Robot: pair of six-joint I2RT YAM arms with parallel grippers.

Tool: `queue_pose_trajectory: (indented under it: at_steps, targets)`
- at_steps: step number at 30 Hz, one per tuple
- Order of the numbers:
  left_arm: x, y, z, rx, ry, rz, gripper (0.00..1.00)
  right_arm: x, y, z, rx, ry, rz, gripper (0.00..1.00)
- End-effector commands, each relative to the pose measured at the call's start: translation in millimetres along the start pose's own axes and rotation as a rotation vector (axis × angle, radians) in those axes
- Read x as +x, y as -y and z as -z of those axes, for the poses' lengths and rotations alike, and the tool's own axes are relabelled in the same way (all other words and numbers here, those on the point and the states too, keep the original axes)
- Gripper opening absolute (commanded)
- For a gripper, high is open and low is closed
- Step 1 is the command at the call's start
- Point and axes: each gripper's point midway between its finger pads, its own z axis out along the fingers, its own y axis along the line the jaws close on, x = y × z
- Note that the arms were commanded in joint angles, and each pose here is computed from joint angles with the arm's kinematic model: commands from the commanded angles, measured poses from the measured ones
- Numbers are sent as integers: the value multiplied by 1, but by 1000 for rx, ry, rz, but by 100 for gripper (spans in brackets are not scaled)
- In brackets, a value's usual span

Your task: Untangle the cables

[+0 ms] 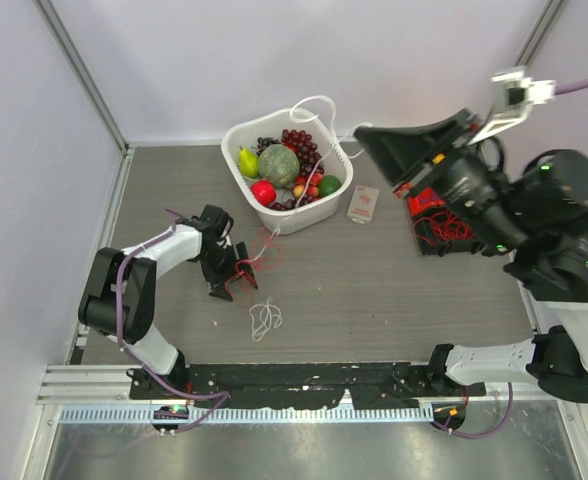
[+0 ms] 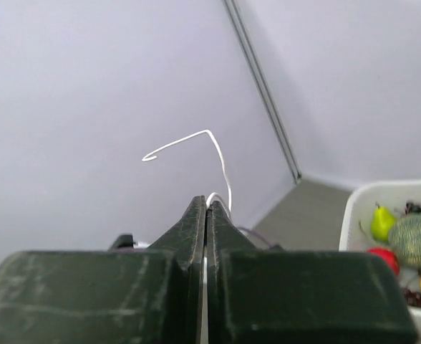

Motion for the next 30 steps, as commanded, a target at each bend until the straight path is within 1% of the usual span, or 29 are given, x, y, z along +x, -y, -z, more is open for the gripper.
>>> queue_pose_trajectory:
  at_steps: [1, 6, 8, 10, 11, 12, 13, 14, 16, 17, 18, 19, 21, 23, 26, 28, 29, 30]
  targets:
    - [-9, -6, 15, -26, 97, -46, 76, -35, -5, 1, 2, 81, 48, 1]
    - [-13, -18, 31, -71, 144, -69, 76, -76, -24, 23, -92, 212, 23, 1]
    - [-13, -17, 38, -57, 161, -74, 77, -81, -18, 27, -66, 231, 35, 1]
    - [-14, -10, 49, -22, 199, -84, 77, -69, -1, 26, 11, 208, 51, 1]
    - [-14, -6, 55, -2, 217, -93, 75, -50, 14, 21, 76, 169, 56, 1]
    - [-15, -3, 61, 10, 234, -98, 74, -40, 21, 21, 100, 146, 61, 1]
    - [-15, 0, 67, 20, 253, -102, 72, -16, 31, 18, 127, 90, 80, 1]
    - [-16, 2, 74, 27, 273, -104, 71, 0, 38, 16, 145, 52, 93, 1]
    - [-18, 6, 88, 43, 320, -107, 69, 48, 65, 12, 249, -72, 121, 1]
    - [-18, 8, 94, 47, 333, -97, 68, 67, 83, 10, 337, -106, 117, 1]
    - [-18, 12, 101, 62, 349, -105, 68, 86, 98, 17, 400, -169, 136, 1]
    - [-18, 14, 106, 75, 357, -106, 68, 102, 114, 20, 484, -187, 121, 1]
    - [-17, 21, 116, 104, 375, -114, 71, 139, 136, 32, 561, -265, 142, 1]
    - [-15, 27, 124, 134, 384, -122, 74, 161, 156, 43, 630, -306, 169, 1]
    - [-6, 38, 131, 204, 372, -131, 79, 173, 179, 55, 727, -329, 202, 1]
    - [-1, 46, 135, 263, 368, -132, 81, 169, 193, 53, 762, -332, 222, 1]
    - [1, 50, 138, 293, 367, -134, 82, 159, 204, 50, 794, -322, 238, 1]
    - [3, 53, 138, 311, 361, -128, 83, 155, 208, 47, 790, -322, 230, 1]
